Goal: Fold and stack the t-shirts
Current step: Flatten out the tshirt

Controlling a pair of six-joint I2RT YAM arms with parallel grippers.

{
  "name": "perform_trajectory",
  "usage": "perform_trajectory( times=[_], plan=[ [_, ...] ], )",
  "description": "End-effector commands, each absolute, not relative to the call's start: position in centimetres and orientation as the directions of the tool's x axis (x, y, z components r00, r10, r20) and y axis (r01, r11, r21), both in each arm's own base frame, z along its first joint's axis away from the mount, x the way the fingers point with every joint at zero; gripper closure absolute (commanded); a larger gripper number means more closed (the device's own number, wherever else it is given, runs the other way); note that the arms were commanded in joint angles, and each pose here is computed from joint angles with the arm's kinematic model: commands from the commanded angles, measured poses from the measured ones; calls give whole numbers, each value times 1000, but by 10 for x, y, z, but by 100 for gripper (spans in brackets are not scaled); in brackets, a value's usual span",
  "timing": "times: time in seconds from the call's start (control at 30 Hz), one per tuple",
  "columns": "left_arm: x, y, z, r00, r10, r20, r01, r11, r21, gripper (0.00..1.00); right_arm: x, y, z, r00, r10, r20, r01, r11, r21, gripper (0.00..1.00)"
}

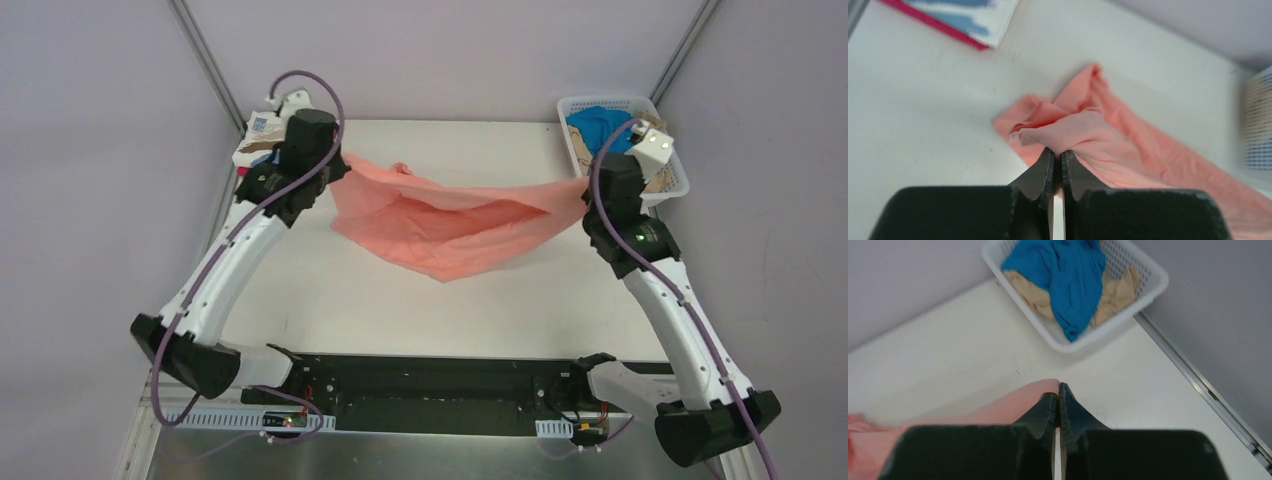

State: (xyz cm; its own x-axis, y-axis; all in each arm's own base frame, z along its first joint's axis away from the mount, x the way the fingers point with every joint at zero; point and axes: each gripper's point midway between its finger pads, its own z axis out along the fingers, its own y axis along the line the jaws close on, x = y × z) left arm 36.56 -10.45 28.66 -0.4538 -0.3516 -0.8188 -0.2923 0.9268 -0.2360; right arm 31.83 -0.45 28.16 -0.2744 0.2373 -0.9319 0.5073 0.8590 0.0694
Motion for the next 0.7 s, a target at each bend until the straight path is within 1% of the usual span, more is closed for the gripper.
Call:
perform_trajectory(
  times=[0.0, 0.1, 0.2, 0.27, 0.33, 0.4, 0.47, 0.57, 0.67],
  plan=[
    [335, -79, 411, -208, -335, -919, -182, 936, -300, 100, 297, -13, 420, 14, 201, -979, 392, 900, 190, 100],
    [310, -78, 464, -120, -338, -933, -60, 941, -333, 100, 271, -4, 478, 111, 233, -966, 246, 935, 254, 100],
    [279, -84, 510, -51, -351, -935, 97, 930, -354, 100, 230, 8, 538, 206, 283, -937, 60, 952, 301, 100],
    [253, -94, 537, -20, -361, -932, 233, 905, -355, 100, 203, 21, 569, 246, 315, -917, -80, 949, 305, 100],
    [221, -107, 561, 0, -372, -928, 391, 854, -343, 100, 172, 33, 599, 287, 340, -896, -218, 934, 284, 100],
    [193, -108, 581, 34, -394, -919, 470, 817, -333, 100, 142, 37, 624, 335, 367, -868, -310, 913, 266, 100],
    [170, -101, 596, 77, -416, -906, 505, 800, -324, 100, 115, 36, 646, 388, 386, -837, -368, 898, 244, 100],
    [142, -95, 613, 119, -444, -888, 554, 772, -312, 100, 84, 28, 671, 464, 402, -790, -395, 891, 221, 100],
    [126, -99, 619, 119, -453, -883, 606, 738, -297, 100, 73, 23, 685, 500, 395, -770, -392, 897, 205, 100]
  ],
)
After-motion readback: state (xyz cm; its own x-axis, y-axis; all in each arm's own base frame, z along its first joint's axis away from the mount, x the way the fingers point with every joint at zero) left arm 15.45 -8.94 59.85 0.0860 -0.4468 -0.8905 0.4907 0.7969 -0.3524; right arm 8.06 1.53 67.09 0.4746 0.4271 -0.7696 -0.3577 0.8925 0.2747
